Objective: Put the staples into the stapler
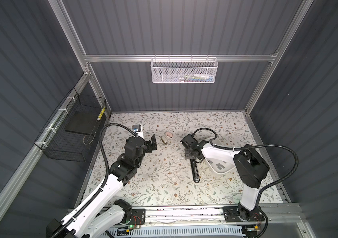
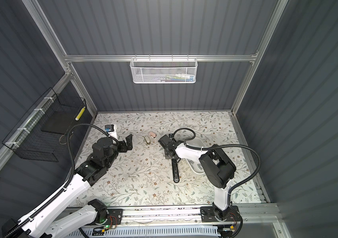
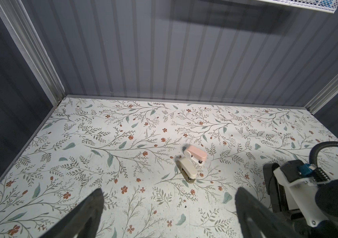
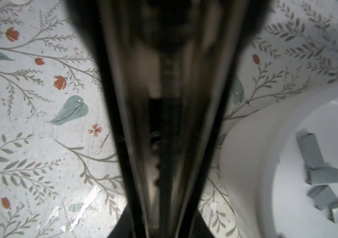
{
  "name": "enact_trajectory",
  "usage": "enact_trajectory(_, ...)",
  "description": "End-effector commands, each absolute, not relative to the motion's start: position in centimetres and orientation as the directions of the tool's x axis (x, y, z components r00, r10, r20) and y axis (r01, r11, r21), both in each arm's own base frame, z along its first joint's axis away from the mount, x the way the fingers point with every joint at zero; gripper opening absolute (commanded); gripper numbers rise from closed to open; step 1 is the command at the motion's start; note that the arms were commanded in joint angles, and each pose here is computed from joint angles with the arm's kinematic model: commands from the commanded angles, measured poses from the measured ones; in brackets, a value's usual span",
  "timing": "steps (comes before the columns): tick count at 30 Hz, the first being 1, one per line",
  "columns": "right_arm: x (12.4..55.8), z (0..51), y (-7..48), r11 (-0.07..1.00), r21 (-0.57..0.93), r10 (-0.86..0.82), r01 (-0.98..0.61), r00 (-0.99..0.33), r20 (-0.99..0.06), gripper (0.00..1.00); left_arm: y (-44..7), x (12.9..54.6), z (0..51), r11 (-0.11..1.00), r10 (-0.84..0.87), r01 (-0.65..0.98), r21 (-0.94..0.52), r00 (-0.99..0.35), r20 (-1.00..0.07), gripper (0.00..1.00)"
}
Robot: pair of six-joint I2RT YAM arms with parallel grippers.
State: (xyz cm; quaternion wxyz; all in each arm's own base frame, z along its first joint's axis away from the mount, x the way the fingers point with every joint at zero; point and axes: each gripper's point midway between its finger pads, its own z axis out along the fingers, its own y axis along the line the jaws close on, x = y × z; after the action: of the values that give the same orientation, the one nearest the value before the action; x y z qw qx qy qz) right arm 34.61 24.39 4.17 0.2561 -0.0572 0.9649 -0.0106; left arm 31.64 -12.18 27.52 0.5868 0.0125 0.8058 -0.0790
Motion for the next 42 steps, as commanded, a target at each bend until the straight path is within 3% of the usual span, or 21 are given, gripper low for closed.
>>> enact_trajectory(1,34.6,4.5,24.4,0.995,-0.037,-0.098,-0.092,-0.862,-0.498,0.26,-12.0,31.9,27.9,0.989,-0.083,0.093,-0.117,-0.308,-0.948,0.99)
enact_trajectory(14,34.5,5.2,24.6,0.994,-0.014,-0.102,-0.11,-0.855,-0.508,0.46,-12.1,32.0,27.8,0.99,-0.074,0.094,-0.109,-0.317,-0.946,0.99)
enact_trajectory(22,34.2,10.0,23.9,0.992,0.002,-0.099,-0.127,-0.783,-0.615,0.58,-11.9,31.9,27.9,0.991,-0.078,0.083,-0.109,-0.314,-0.946,0.99)
enact_trajectory(25,33.7,12.8,23.5,0.987,0.036,-0.09,-0.155,-0.733,-0.674,0.7,-11.6,31.8,27.9,0.991,-0.083,0.072,-0.11,-0.311,-0.947,0.99)
enact_trajectory(27,33.1,14.8,22.9,0.983,0.058,-0.08,-0.172,-0.699,-0.711,0.99,-11.5,31.7,28.1,0.991,-0.087,0.068,-0.113,-0.306,-0.948,0.99)
enact_trajectory(37,31.2,23.9,18.0,0.978,0.194,0.135,-0.078,-0.469,-0.873,0.99,-11.2,31.9,27.8,0.994,-0.074,0.048,-0.095,-0.321,-0.944,0.99)
enact_trajectory(42,29.8,27.4,18.4,0.922,0.306,0.231,-0.236,-0.298,-0.926,0.99,-11.2,32.2,27.3,0.996,-0.064,0.042,-0.083,-0.33,-0.942,0.99)
